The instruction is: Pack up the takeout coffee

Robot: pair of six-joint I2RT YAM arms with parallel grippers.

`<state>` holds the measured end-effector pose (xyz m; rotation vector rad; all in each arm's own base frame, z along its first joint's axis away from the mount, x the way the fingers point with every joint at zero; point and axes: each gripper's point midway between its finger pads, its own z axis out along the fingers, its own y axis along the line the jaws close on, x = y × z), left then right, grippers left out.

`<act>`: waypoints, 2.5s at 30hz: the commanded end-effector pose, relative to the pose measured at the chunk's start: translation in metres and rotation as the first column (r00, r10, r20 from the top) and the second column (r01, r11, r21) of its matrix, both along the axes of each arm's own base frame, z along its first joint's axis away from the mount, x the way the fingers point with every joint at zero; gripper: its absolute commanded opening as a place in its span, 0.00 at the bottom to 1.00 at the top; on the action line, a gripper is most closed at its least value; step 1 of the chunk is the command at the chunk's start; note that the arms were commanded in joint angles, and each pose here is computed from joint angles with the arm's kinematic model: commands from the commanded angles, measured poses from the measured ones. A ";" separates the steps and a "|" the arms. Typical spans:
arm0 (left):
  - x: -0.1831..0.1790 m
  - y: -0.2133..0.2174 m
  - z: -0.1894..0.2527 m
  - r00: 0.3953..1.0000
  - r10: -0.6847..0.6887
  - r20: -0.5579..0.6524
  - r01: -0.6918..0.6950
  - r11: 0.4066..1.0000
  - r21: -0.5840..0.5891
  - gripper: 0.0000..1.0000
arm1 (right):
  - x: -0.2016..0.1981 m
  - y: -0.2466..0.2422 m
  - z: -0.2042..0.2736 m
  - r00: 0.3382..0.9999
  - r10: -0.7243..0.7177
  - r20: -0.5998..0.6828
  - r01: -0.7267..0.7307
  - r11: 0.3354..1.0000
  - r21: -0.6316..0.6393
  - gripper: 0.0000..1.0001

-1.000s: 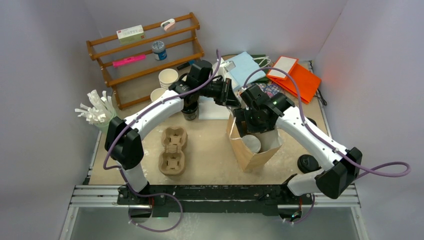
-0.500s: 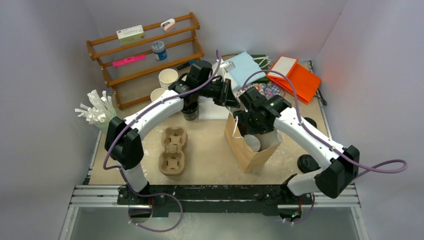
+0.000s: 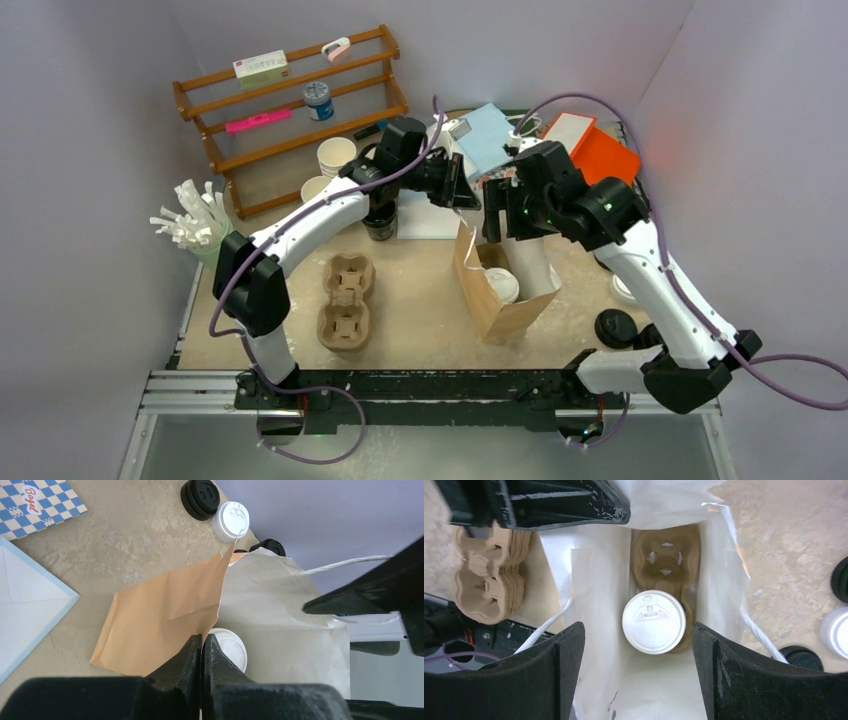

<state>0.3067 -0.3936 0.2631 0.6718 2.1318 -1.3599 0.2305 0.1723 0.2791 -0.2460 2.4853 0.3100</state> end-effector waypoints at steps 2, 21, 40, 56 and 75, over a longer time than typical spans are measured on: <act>0.022 -0.004 0.017 0.995 0.050 0.085 -0.048 0.999 -0.023 0.00 | 0.008 -0.022 0.029 0.995 -0.029 0.096 0.037 0.996 -0.086 0.78; 0.018 0.032 0.000 0.964 0.267 -0.013 -0.264 0.958 0.113 0.00 | -0.003 -0.056 0.066 0.920 -0.370 0.130 0.367 0.929 0.049 0.82; -0.006 0.099 -0.001 0.862 0.507 0.016 -0.497 0.836 0.235 0.15 | -0.048 -0.050 0.002 0.852 -0.502 -0.146 0.520 0.845 0.127 0.77; 0.009 0.092 0.015 0.901 0.427 0.073 -0.432 0.871 0.234 0.44 | -0.060 -0.035 -0.026 0.859 -0.440 -0.261 0.472 0.879 0.074 0.67; -0.036 0.100 -0.019 0.972 0.233 -0.023 -0.213 0.921 0.326 0.28 | 0.012 -0.038 -0.011 0.884 -0.465 -0.046 0.461 0.884 -0.071 0.43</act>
